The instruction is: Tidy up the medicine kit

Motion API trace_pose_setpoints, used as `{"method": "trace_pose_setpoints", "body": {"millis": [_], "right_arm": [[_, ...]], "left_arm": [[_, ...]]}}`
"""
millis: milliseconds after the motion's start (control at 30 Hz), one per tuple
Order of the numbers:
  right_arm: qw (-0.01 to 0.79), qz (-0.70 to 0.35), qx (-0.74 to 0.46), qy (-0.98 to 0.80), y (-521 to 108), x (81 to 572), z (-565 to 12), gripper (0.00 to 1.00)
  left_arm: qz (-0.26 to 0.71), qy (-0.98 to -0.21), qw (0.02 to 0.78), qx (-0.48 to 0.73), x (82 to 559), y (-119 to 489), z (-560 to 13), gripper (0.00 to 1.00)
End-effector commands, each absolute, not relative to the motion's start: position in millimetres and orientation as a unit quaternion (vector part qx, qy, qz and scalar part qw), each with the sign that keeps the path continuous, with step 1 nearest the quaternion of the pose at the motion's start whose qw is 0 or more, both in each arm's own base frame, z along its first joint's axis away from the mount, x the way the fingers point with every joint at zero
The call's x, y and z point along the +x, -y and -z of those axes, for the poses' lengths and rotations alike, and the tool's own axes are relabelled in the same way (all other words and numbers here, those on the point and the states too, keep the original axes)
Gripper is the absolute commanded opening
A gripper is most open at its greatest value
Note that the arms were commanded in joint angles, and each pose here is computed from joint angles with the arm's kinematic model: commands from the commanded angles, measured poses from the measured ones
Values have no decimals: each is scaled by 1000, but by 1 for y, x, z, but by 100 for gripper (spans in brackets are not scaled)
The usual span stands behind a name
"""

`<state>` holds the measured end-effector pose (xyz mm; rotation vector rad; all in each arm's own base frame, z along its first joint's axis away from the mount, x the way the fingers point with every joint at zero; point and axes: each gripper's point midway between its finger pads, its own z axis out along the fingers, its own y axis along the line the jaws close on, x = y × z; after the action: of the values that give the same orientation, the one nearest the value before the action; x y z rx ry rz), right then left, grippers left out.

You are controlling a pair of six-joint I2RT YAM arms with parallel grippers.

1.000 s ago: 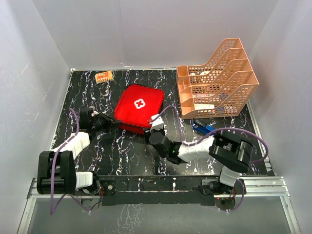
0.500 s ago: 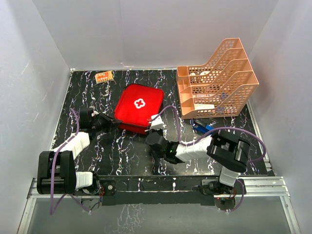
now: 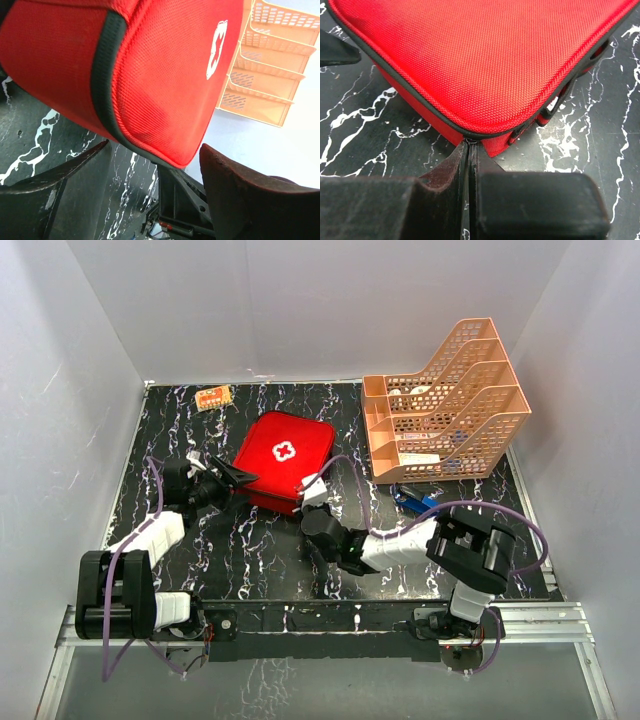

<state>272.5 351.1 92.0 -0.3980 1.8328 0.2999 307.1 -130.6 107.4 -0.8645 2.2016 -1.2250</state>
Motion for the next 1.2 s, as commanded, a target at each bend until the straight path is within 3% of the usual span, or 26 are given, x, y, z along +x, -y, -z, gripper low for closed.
{"method": "trace_pose_setpoints", "body": {"millis": [0,433,867,1167], "right_arm": [[619,-173,-157,-749,-387,272,-132,0],[646,-51,-55,-760,-325,280,-113,0],[649,26,-98,-754,-268,286,-102,0],[637,-22,-153,-755,-272,305,-115,0]], "left_arm": [[478,-789,236,-305,309,139,-116,64],[367,-784,278,-416,328,99,-95,0],[330,-798,291,-411,330,88,-97,0],[349,-809,293,-372,331,97,-106,0]]}}
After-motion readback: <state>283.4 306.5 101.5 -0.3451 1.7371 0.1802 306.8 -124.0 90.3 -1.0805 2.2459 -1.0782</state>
